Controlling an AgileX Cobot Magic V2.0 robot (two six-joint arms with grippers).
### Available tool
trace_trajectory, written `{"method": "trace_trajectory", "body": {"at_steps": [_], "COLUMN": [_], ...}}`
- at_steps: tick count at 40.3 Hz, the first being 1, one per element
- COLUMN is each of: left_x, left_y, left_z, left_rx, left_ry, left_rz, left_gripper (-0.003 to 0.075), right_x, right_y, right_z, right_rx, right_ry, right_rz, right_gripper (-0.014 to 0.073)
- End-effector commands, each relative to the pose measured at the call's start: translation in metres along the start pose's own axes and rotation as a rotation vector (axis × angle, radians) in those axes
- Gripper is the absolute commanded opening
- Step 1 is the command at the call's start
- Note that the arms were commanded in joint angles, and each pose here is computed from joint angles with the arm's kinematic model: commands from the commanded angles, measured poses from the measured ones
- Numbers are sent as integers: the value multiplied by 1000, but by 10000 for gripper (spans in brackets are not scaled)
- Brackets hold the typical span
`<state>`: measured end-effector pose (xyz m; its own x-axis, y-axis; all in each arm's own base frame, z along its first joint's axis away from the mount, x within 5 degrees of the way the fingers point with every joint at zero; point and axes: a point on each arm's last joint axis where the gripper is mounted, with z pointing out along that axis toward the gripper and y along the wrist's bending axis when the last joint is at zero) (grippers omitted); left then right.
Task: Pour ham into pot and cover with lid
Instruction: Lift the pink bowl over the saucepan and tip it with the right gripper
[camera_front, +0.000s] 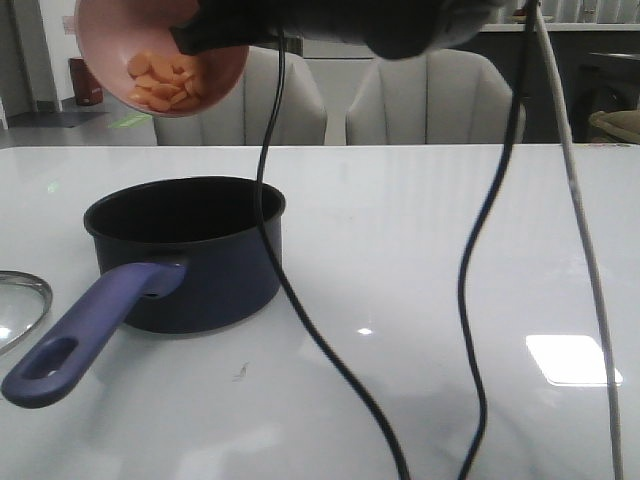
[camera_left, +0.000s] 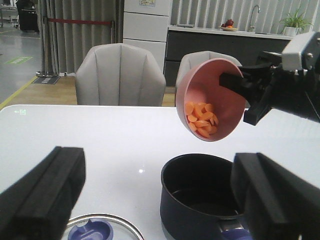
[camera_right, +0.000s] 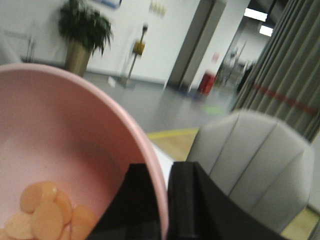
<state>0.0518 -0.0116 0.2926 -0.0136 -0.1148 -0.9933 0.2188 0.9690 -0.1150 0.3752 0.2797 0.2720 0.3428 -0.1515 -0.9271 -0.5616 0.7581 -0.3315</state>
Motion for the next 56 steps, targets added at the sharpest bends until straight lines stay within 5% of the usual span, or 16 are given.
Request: {"method": "trace_trajectory", "body": {"at_steps": [1, 15, 23, 37, 44, 56], "left_x": [-16, -16, -16, -16, -16, -16], "left_y": [-2, -2, -2, -2, -2, -2], "left_z": [-1, -1, -1, -1, -1, -1], "left_rx": [20, 20, 20, 20, 20, 20], "left_ry": [-98, -98, -98, -98, -98, -98], "left_rz": [-7, -7, -7, -7, -7, -7], "left_gripper": [625, 625, 625, 625, 625, 625], "right_x": [-38, -20, -20, -21, -32, -75], "right_y": [-9, 21, 21, 5, -11, -21], "right_z": [-16, -24, -25, -25, -27, -53], "right_rx": [83, 154, 189, 239, 245, 93], "right_ry": [-306, -349, -360, -327, -117, 233], "right_rz": [-79, -603, -643, -143, 245, 379], "right_gripper": [137, 137, 137, 137, 137, 137]}}
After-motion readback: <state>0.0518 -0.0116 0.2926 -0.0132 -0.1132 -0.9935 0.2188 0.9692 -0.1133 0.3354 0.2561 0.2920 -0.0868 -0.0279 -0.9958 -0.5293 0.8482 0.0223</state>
